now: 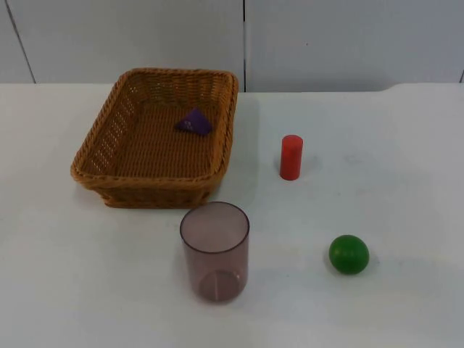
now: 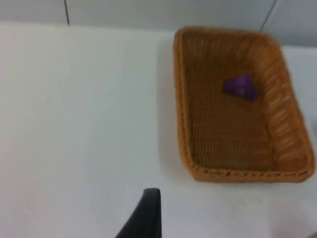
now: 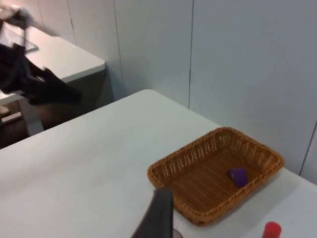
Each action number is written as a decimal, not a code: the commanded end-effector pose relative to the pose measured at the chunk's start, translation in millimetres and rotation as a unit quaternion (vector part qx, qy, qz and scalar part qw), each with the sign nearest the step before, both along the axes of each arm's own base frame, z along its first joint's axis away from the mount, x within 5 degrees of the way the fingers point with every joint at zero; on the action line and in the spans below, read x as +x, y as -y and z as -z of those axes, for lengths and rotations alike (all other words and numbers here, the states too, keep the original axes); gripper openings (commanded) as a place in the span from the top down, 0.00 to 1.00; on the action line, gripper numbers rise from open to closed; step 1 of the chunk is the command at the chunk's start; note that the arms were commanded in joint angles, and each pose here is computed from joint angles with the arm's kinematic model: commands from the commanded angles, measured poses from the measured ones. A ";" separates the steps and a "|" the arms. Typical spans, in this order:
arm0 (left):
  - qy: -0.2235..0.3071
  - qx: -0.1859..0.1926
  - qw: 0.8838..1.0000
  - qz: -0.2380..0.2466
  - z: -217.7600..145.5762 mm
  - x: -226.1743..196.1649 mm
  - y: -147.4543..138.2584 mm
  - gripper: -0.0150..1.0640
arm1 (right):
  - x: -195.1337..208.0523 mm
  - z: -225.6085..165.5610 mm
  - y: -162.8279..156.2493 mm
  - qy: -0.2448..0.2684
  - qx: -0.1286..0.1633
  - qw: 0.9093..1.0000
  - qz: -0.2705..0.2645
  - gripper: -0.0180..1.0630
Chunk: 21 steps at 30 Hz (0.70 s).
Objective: Pick up the basket with the left hand and place the triangular block into the basket with the right hand.
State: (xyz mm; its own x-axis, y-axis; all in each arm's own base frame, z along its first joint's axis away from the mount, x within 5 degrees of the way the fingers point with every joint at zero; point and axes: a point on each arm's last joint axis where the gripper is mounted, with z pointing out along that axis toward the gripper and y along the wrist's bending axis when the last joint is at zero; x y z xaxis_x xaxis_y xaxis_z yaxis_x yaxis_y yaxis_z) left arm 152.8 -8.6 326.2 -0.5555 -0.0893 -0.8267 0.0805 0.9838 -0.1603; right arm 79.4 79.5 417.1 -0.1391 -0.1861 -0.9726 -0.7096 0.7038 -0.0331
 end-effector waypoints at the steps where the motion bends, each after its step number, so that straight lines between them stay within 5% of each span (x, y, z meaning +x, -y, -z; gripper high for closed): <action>1: 0.035 -0.001 0.999 0.015 -11.9 -33.7 5.1 0.13 | -9.9 13.2 10.9 -0.002 0.006 1.000 0.004 0.26; 15: 0.109 0.031 0.987 0.110 -21.3 -117.8 16.7 0.13 | -50.5 68.0 51.5 -0.036 0.001 0.999 0.005 0.26; 21: 0.129 0.040 0.987 0.083 -15.0 -138.3 9.3 0.13 | -66.8 85.8 68.8 -0.038 -0.003 0.999 0.007 0.26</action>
State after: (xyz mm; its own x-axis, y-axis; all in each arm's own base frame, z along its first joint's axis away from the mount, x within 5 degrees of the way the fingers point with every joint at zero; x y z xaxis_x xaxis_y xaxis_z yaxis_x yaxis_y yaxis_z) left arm 18.4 -19.9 345.0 -0.3245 0.0557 -0.9443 0.2808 0.9589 -0.0399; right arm 15.1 13.8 336.0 -0.2069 -0.1839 -0.9609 -0.7054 0.7086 0.0163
